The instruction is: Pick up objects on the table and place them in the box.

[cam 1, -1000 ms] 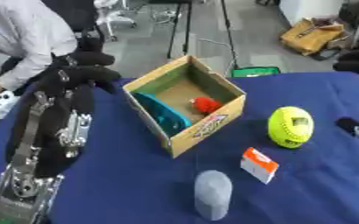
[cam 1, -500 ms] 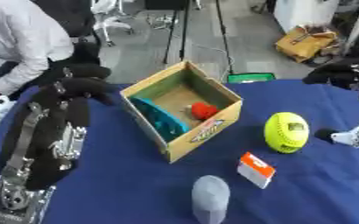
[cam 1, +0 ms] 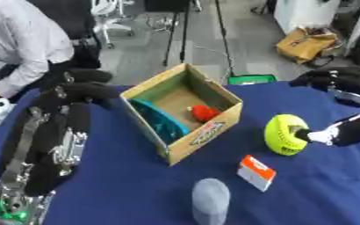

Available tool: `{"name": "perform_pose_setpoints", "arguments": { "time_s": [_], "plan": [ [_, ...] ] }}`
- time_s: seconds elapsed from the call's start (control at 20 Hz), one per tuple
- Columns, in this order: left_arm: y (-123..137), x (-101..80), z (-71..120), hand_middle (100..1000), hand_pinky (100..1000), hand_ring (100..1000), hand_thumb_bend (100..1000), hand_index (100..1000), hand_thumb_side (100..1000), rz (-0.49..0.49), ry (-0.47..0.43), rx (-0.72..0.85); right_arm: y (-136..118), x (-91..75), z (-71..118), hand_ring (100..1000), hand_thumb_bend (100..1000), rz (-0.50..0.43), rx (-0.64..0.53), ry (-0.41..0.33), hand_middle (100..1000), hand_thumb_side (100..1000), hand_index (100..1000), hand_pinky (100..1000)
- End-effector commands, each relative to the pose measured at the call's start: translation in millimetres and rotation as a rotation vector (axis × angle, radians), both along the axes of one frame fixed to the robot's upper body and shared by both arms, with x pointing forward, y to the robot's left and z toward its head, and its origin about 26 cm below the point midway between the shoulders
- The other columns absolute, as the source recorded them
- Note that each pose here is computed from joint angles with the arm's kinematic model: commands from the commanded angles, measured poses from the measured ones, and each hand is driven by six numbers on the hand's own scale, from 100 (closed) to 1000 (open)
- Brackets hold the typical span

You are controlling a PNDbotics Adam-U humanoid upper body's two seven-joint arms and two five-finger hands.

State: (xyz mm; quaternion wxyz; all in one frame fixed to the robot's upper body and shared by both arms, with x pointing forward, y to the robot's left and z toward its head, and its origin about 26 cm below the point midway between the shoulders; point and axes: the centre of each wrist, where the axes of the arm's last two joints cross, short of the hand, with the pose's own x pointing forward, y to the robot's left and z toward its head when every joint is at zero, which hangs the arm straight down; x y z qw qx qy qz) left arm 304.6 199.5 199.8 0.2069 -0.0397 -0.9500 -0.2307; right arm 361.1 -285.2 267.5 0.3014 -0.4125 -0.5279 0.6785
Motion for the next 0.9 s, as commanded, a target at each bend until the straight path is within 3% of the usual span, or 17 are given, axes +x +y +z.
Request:
{"name": "perform_pose_setpoints", "arguments": {
  "time_s": [0.05, 0.55, 0.9],
  "plan": [
    [-2, -2.1, 5.7, 742, 570, 678, 100, 721, 551, -0.014, -0.022, 0.001, -5, 12.1, 1.1, 949, 525, -0.034, -0.007, -0.009, 916, 609, 1000, 881],
    [-3, -2.2, 5.9, 744, 567, 680, 100, 721, 550, -0.023, -0.02, 0.005, -17, 42.5, -22.1, 955, 548, -0.1, 0.023, 0.008, 922, 601, 1000, 890],
    [-3, -2.1, 6.1, 745, 565, 681, 100, 721, 548, -0.024, -0.021, 0.009, -28, 54.5, -32.8, 949, 535, -0.127, -0.04, -0.02, 938, 635, 1000, 913]
  ]
}}
